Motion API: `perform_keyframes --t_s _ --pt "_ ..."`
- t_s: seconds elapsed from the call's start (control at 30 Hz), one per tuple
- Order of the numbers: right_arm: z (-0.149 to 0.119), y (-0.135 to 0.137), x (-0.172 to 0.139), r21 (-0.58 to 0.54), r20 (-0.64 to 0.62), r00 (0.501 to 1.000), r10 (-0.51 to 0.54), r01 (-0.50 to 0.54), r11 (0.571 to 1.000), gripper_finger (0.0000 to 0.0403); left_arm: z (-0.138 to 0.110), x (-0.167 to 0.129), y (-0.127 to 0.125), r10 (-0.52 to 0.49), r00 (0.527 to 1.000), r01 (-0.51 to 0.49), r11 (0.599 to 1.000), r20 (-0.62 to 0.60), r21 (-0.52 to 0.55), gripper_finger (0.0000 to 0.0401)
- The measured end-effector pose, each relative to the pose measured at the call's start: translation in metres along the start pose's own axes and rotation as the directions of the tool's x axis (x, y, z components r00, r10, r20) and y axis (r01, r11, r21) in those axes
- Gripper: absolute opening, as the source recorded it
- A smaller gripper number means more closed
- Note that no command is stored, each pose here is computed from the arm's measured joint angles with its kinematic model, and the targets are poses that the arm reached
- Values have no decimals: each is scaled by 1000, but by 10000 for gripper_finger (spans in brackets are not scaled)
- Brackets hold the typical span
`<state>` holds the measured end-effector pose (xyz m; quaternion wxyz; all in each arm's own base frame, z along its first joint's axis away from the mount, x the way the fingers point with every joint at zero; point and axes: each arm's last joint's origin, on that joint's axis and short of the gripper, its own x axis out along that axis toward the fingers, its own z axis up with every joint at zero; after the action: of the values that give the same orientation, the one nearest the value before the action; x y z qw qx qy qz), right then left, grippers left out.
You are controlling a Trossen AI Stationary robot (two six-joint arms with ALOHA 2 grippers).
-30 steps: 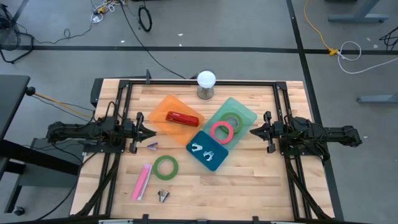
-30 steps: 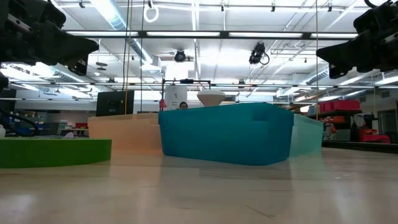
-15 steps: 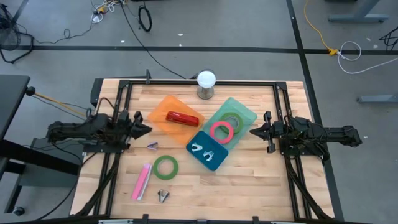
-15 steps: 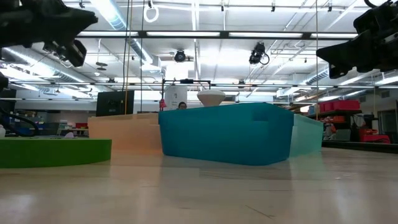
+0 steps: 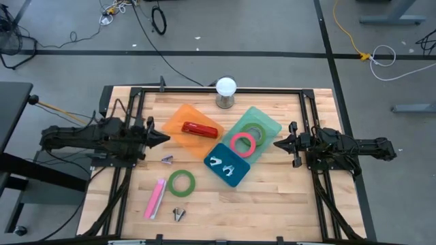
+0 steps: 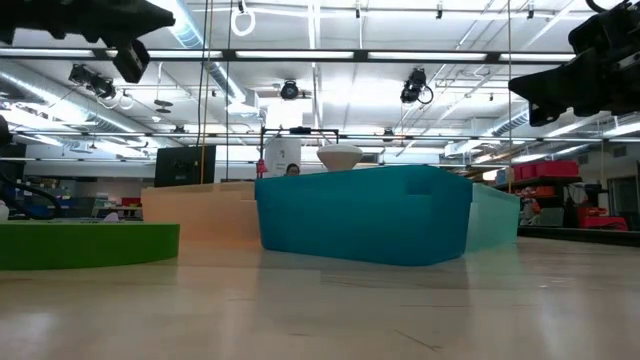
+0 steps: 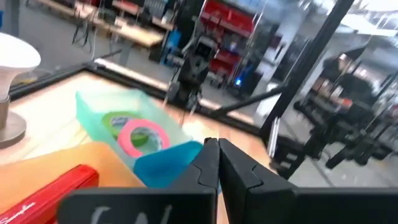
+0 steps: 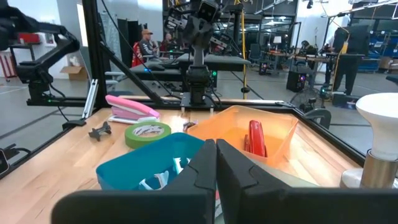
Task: Pick and place Stapler, Stapler remover, tape
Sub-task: Put the purple staple remover into the blue bin
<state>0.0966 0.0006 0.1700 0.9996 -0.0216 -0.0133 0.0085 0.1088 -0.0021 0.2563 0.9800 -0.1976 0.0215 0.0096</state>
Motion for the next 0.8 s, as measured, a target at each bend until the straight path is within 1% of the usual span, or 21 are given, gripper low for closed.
perform_keyframes --t_s 0.1,0.2,0.27,0.4,0.47,0.57,0.67,0.8 --pt "0 0 0 0 0 1000 0 0 1000 11 5 10 -3 38 995 -38 999 -91 9 4" --pt "0 0 0 0 0 1000 0 0 1000 11 9 19 -5 79 980 -77 997 -185 19 4" --pt "0 0 0 0 0 1000 0 0 1000 11 10 26 -5 109 961 -105 994 -255 28 8" --pt "0 0 0 0 0 1000 0 0 1000 11 11 37 -6 154 922 -147 988 -356 46 12" --pt "0 0 0 0 0 1000 0 0 1000 11 9 42 -6 159 904 -152 987 -398 50 12" --pt "0 0 0 0 0 1000 0 0 1000 11 4 46 -5 137 877 -133 990 -461 41 13" --pt "0 0 0 0 0 1000 0 0 1000 11 -5 48 -4 121 829 -125 992 -546 30 13" --pt "0 0 0 0 0 1000 0 0 1000 11 -15 45 0 148 750 -157 987 -645 44 13"
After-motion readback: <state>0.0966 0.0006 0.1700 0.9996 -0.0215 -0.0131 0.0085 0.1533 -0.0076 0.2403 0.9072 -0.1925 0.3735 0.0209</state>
